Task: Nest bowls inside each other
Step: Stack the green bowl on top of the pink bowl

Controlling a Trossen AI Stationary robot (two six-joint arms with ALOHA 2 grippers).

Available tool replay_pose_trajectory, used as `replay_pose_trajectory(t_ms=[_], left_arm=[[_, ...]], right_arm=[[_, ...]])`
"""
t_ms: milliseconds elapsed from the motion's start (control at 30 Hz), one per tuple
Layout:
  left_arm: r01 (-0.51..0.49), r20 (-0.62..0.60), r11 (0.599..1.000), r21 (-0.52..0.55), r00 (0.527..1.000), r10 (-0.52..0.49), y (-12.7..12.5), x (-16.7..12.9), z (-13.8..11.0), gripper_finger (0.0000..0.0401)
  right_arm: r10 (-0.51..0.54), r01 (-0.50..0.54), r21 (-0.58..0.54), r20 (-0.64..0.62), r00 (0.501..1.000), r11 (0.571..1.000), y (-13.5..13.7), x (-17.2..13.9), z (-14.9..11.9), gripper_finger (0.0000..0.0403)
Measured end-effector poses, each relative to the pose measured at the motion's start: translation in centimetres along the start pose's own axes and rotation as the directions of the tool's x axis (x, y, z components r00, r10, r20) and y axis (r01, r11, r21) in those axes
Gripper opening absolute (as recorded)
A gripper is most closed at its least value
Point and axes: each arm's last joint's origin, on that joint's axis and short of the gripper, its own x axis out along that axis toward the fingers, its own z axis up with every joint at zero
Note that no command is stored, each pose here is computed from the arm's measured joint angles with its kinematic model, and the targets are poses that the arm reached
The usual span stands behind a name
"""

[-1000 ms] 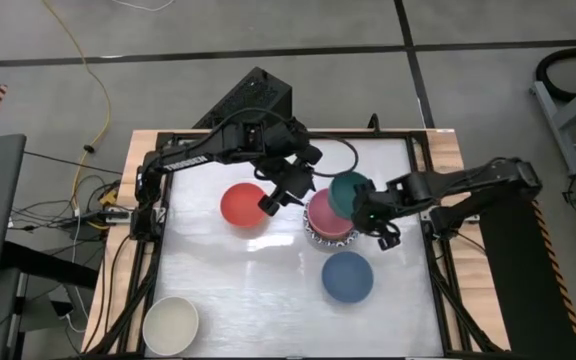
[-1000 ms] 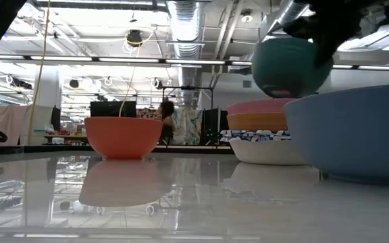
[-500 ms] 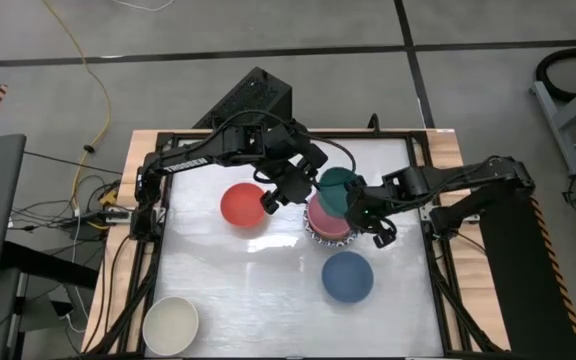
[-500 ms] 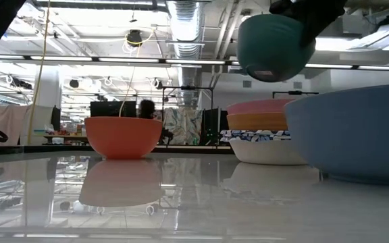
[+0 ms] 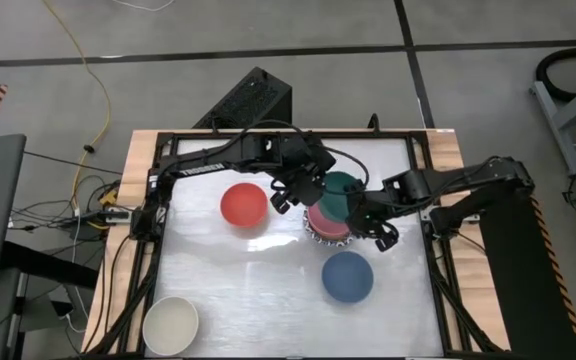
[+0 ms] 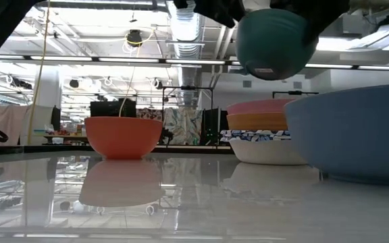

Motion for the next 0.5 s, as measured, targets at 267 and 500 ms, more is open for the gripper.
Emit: replay_pose_trajectory(t_ms=[267,500], left_arm=[[0.038,0.001,0.999,0.037,0.999,-0.039,-0.5,0.9,0.3,0.0190],[0.058,-0.035,0.994,0.093,0.998,-0.055,-1.2,1.6,0.8,0.0135]], right_arm=[[-0.006,0.006,-0.007,0.025,1.000,1.000,0.2,0.0,0.3,0.0007],[-0.005,0.005,-0.002,0.029,1.000,1.000,0.2,0.0,0.4,0.0007]])
